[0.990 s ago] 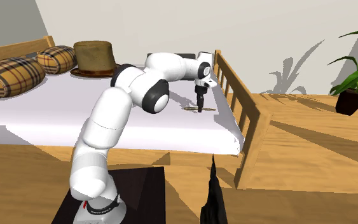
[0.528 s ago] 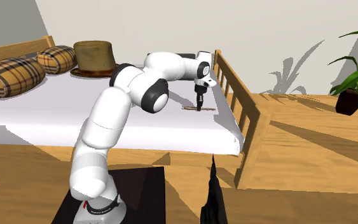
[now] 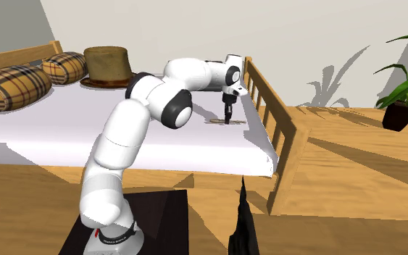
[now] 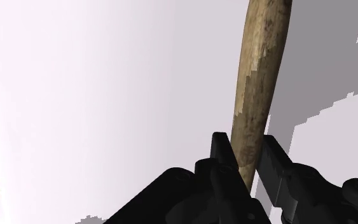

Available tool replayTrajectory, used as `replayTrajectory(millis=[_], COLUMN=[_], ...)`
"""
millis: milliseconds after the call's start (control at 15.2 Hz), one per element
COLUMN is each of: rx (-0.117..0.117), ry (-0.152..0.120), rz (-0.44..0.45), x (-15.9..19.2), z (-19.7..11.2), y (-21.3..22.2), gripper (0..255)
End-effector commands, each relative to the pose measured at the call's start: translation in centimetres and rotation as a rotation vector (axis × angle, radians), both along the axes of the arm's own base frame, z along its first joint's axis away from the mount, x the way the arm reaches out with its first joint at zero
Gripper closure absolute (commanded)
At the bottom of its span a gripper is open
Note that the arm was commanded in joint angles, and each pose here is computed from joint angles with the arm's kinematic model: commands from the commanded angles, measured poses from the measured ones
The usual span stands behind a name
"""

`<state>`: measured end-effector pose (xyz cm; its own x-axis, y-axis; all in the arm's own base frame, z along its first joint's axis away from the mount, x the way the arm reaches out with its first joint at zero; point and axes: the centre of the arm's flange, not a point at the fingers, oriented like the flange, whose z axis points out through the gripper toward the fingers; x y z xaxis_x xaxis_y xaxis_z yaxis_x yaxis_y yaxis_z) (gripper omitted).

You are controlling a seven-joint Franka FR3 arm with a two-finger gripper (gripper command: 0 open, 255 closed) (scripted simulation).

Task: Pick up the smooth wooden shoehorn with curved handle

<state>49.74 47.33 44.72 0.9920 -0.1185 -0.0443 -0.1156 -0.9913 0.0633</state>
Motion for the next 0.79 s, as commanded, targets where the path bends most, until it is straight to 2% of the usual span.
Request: replayTrajectory(millis=[0, 594, 726], rx=[-0.001, -0.001, -0.001], ry=[0.001, 0.001, 0.001], rz=[0.0, 0.0, 0.0], x=[0.0, 0.0, 0.0], z=[1.0, 5.8, 5.8], y=[0.0, 0.0, 0.0], gripper=[255, 255, 255])
